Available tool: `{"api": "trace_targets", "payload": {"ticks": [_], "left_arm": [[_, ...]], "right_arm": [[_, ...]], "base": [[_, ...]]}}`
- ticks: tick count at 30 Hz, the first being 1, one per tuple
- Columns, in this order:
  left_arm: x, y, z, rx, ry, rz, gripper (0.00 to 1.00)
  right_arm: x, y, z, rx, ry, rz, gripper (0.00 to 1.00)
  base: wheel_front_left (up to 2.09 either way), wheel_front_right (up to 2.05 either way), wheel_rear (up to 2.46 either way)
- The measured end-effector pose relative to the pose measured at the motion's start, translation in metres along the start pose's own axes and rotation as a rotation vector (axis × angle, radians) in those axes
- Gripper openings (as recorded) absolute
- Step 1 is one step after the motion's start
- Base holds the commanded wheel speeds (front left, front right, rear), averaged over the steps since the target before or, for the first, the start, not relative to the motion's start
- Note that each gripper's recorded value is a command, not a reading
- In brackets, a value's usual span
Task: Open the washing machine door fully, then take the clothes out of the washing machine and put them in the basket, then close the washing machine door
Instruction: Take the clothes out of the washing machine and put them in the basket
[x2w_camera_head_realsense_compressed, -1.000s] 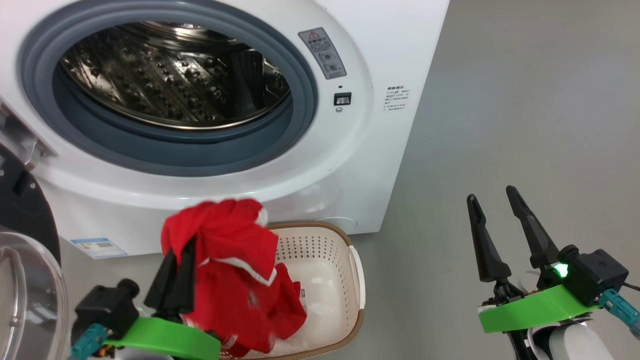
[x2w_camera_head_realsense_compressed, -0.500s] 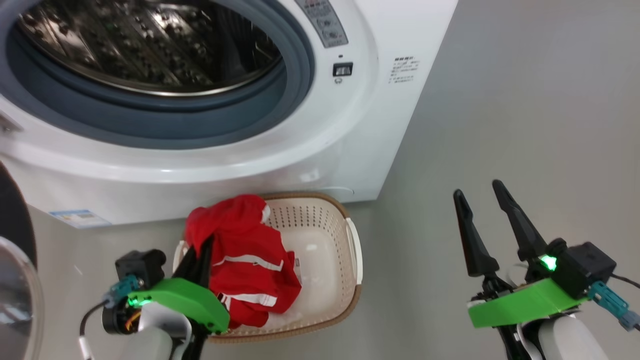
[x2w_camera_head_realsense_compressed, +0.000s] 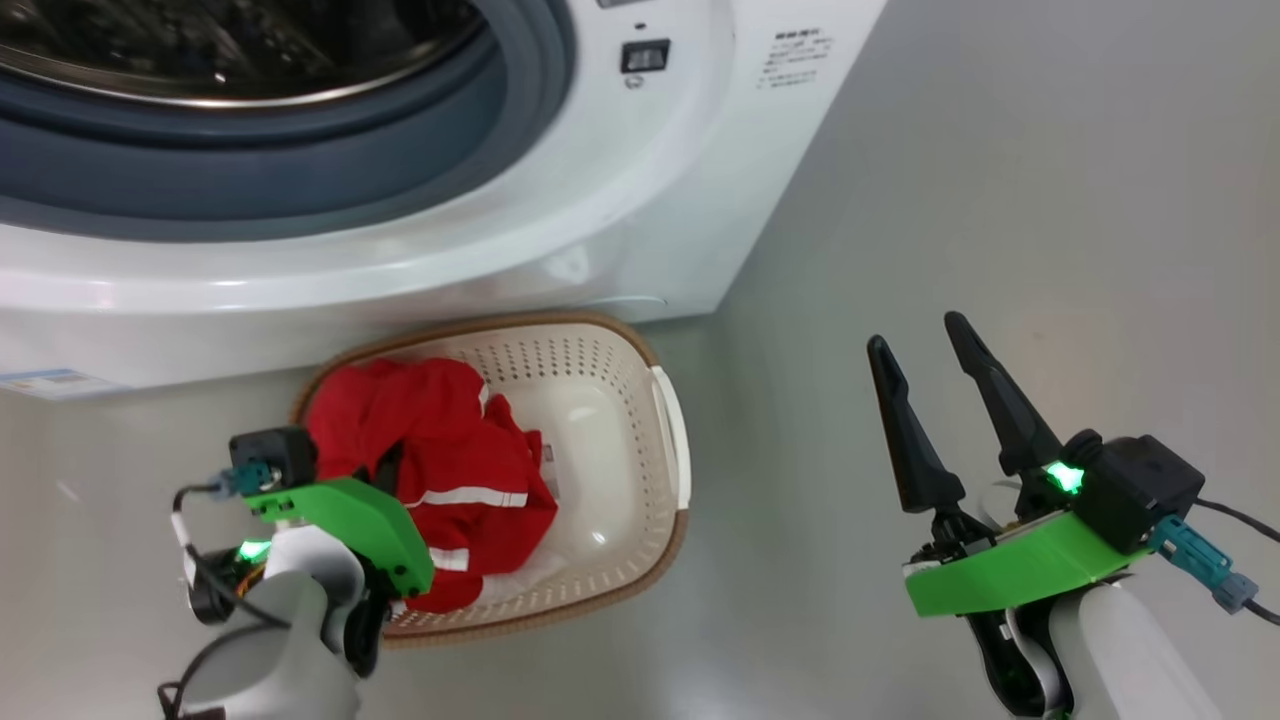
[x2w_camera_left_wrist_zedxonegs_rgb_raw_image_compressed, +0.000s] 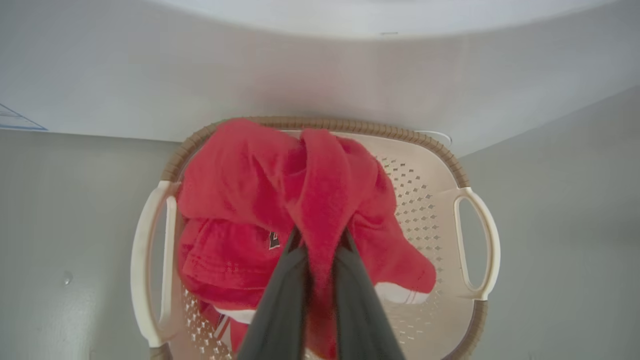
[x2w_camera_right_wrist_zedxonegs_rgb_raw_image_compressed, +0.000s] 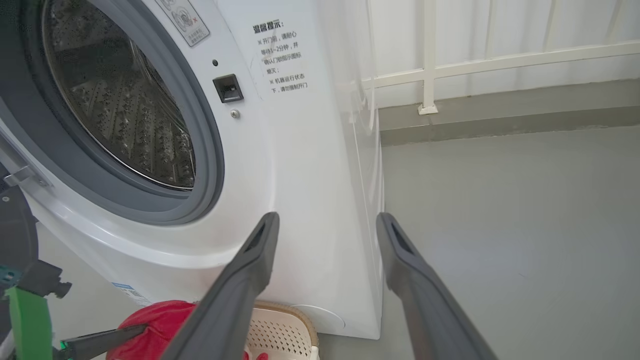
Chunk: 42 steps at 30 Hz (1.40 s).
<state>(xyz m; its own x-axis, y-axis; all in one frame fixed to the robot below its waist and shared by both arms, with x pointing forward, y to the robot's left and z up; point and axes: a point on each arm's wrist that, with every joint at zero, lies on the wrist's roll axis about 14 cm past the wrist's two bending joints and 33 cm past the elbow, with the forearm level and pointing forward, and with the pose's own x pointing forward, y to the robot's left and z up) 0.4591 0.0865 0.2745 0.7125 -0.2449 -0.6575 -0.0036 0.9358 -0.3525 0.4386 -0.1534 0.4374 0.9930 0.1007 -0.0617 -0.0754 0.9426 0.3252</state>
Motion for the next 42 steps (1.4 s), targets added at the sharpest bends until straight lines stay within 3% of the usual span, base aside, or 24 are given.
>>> {"api": "trace_targets", "payload": {"ticks": [5, 13, 15, 17, 20, 22, 25, 42], "left_arm": [[0.016, 0.001, -0.03, 0.003, 0.152, 0.011, 0.0], [0.037, 0.009, -0.051, 0.014, 0.239, 0.021, 0.0], [0.041, 0.012, -0.061, 0.015, 0.274, 0.027, 0.15], [0.042, 0.015, -0.075, 0.021, 0.331, 0.03, 0.41], [0.044, 0.014, -0.085, 0.025, 0.366, 0.025, 0.48], [0.045, 0.013, -0.088, 0.029, 0.373, 0.022, 0.74], [0.044, 0.014, -0.084, 0.039, 0.359, 0.022, 1.0], [0.016, 0.007, -0.029, -0.006, 0.073, 0.005, 1.0]], "right_arm": [[0.001, -0.008, -0.013, 0.009, 0.034, -0.019, 1.0], [0.009, -0.022, -0.026, 0.002, 0.063, -0.05, 1.0], [0.01, -0.025, -0.031, 0.002, 0.075, -0.056, 1.0], [0.013, -0.027, -0.034, 0.0, 0.082, -0.056, 1.0], [0.014, -0.029, -0.037, 0.006, 0.088, -0.063, 1.0], [0.015, -0.031, -0.037, 0.015, 0.087, -0.07, 1.0], [0.014, -0.031, -0.037, 0.017, 0.086, -0.069, 1.0], [0.008, -0.024, -0.011, 0.015, 0.03, -0.061, 1.0]], "base": [[0.0, 0.0, 0.0], [0.0, 0.0, 0.0], [0.0, 0.0, 0.0], [0.0, 0.0, 0.0], [0.0, 0.0, 0.0], [0.0, 0.0, 0.0], [0.0, 0.0, 0.0], [0.0, 0.0, 0.0]]}}
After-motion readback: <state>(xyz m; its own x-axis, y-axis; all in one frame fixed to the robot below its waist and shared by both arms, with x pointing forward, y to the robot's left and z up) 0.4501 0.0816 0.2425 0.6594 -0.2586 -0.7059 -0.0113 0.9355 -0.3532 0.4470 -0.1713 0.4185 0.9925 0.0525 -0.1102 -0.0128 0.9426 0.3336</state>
